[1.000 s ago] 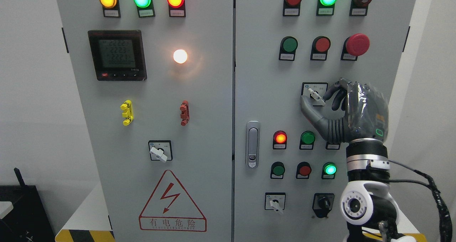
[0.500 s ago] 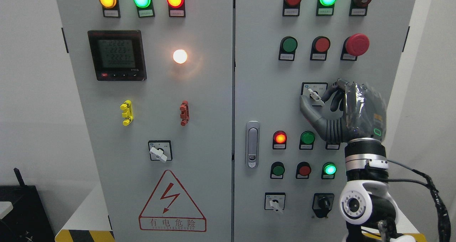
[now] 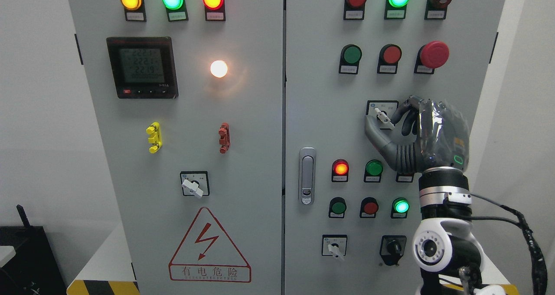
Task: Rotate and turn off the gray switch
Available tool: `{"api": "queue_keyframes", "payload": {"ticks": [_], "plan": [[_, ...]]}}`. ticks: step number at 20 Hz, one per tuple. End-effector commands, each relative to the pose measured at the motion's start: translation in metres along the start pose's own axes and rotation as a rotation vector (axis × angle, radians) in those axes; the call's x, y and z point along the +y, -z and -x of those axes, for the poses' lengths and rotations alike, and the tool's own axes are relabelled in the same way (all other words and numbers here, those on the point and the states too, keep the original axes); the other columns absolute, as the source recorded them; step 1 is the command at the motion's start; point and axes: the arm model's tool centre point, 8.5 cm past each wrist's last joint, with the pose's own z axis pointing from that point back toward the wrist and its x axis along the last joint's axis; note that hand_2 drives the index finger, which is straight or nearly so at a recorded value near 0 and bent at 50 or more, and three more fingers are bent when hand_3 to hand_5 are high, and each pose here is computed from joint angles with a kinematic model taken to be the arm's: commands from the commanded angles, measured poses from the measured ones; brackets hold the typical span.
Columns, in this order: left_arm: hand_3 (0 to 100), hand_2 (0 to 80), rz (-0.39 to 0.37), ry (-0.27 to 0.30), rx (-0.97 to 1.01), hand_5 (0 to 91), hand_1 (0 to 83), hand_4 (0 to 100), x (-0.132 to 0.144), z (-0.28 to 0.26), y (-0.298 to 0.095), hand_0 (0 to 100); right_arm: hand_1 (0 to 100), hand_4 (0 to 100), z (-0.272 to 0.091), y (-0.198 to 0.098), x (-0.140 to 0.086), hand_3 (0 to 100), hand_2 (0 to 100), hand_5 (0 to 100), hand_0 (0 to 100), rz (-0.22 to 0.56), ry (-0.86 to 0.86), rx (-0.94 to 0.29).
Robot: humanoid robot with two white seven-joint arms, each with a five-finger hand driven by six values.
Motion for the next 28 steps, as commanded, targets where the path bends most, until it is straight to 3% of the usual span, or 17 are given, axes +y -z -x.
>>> {"api": "queue_keyframes", "payload": {"ticks": [1, 11, 28], "plan": [[0, 0.0, -0.001, 0.003, 0.014, 0.0, 38.9, 0, 0.0003, 0.0048, -0.0006, 12, 42, 92, 0.0002, 0.0006, 0.0015, 91, 65, 100, 17, -0.004, -0.002, 0.002], [0, 0.0, -0.001, 0.003, 0.014, 0.0, 38.9, 0, 0.0003, 0.0048, -0.0006, 12, 44, 92, -0.0006, 0.0017, 0.0007, 91, 65, 100, 28, -0.002, -0.001, 0.001], [0, 0.0, -0.001, 0.003, 0.014, 0.0, 38.9, 0, 0.0003, 0.0048, -0.0006, 12, 43, 92, -0.0008, 0.0026, 0.0008, 92, 68, 100, 34, -0.002, 0.001, 0.001]]}}
